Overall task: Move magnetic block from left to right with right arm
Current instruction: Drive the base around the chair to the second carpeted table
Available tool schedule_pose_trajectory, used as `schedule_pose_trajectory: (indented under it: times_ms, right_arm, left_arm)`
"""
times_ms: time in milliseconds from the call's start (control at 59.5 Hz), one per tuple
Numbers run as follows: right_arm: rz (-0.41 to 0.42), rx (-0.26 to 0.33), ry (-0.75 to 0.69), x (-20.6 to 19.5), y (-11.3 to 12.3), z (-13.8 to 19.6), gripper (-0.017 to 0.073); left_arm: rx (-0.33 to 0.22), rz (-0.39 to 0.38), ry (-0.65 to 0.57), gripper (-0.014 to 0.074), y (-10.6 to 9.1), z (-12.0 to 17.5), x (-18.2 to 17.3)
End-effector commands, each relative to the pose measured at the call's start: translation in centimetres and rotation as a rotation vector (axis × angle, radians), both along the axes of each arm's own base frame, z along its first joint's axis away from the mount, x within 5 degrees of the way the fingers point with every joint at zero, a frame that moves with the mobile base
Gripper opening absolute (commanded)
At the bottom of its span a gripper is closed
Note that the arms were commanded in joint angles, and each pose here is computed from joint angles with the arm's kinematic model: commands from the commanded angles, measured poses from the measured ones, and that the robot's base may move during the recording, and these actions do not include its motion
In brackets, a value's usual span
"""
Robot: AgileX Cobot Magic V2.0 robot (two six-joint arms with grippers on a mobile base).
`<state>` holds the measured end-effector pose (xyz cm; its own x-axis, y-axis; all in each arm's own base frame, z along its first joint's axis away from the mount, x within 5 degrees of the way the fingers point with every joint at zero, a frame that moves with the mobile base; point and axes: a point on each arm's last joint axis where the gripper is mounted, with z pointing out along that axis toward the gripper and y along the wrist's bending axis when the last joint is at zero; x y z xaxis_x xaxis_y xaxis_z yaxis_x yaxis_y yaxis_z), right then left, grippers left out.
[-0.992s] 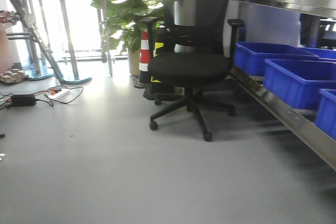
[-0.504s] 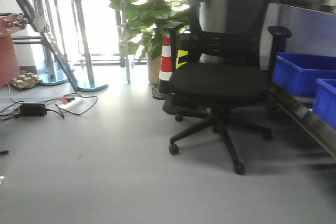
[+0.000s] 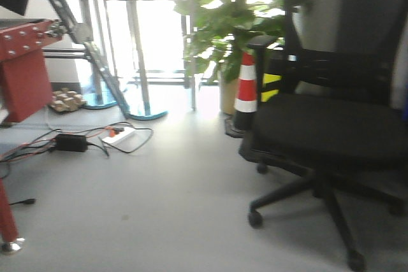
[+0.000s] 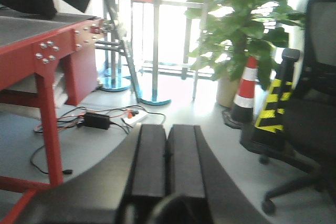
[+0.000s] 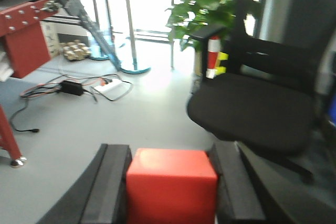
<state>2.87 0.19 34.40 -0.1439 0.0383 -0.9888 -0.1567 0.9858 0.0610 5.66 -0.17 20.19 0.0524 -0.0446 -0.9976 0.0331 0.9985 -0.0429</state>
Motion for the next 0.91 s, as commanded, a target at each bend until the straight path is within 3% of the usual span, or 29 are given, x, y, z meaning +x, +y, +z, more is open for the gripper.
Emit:
schedule_pose_trajectory:
  times_ms: [0,891]
  right_arm:
    - [0.0,0.003,-0.096,0.11,0.04,1.52,0.0147]
    - [-0.001,0.003,-0.093,0.11,0.04,1.49,0.0147]
  left_arm:
    - [-0.007,-0.005,-0.093,-0.0116,-0.02,0.54,-0.14]
    - [-0.007,-0.005,-0.093,-0.0116,-0.02,0.54,-0.14]
